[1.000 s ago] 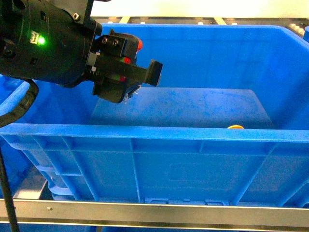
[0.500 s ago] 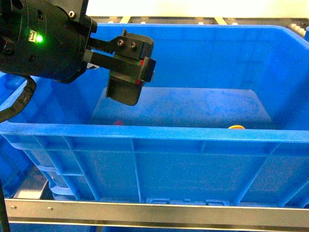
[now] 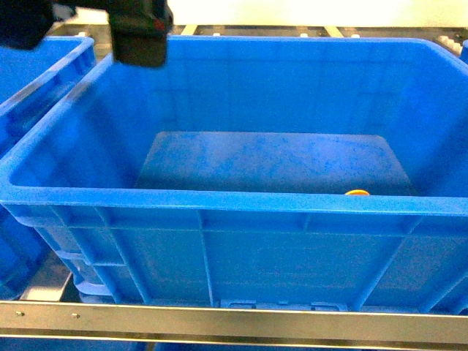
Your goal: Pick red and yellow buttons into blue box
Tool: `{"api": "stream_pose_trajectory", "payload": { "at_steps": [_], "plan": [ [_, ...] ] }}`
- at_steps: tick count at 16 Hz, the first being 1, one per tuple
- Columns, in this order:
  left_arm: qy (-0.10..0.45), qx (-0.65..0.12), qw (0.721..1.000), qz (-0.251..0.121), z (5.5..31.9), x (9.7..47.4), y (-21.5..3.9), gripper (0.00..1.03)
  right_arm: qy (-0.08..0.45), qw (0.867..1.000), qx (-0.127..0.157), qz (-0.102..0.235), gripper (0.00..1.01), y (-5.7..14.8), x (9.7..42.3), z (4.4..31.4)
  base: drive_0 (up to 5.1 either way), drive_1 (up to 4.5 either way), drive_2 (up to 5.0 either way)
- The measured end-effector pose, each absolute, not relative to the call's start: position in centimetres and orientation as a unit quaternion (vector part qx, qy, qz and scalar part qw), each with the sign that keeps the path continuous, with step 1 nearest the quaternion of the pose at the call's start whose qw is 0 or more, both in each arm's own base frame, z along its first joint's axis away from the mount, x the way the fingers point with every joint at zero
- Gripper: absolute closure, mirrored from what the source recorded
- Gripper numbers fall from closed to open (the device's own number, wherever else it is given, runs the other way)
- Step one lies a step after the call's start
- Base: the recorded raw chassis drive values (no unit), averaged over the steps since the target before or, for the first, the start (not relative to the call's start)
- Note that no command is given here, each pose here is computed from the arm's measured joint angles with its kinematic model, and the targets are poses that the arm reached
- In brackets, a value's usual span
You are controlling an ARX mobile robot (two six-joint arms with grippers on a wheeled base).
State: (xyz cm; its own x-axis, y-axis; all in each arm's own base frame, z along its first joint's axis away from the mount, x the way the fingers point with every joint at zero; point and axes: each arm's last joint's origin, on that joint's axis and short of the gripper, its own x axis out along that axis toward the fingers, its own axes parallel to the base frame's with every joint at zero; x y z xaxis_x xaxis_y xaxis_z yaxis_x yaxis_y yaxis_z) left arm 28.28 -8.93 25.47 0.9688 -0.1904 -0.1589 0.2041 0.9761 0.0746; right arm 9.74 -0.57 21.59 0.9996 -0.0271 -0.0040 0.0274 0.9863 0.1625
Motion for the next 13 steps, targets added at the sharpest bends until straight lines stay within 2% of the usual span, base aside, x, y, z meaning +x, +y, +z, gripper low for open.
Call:
{"api": "stream_pose_trajectory", "payload": {
  "at_steps": [4, 7, 9, 13],
  "plan": [
    [0.013, 0.028, 0.999, 0.035, 25.6, 25.0, -4.0, 0.05, 0.001, 0.997, 0.082, -0.014, 0.03, -0.6, 9.7, 21.6, 0.0, 0.00, 0.0],
    [-0.014, 0.007, 0.996, 0.090, 26.0, 21.1, -1.1, 0.05, 0.001, 0.997, 0.082, -0.014, 0.03, -0.6, 9.7, 21.6, 0.0, 0.00, 0.0],
    [-0.006, 0.003, 0.996, 0.090, 24.6, 17.6, -0.6, 0.05, 0.001, 0.997, 0.082, -0.014, 0.03, -0.6, 9.7, 21.6, 0.0, 0.00, 0.0],
    [0.016, 0.010, 0.996, 0.091, 21.8, 11.7, -1.6, 0.05, 0.001, 0.997, 0.082, -0.014, 0.03, -0.6, 9.7, 21.6, 0.0, 0.00, 0.0]
  ]
}}
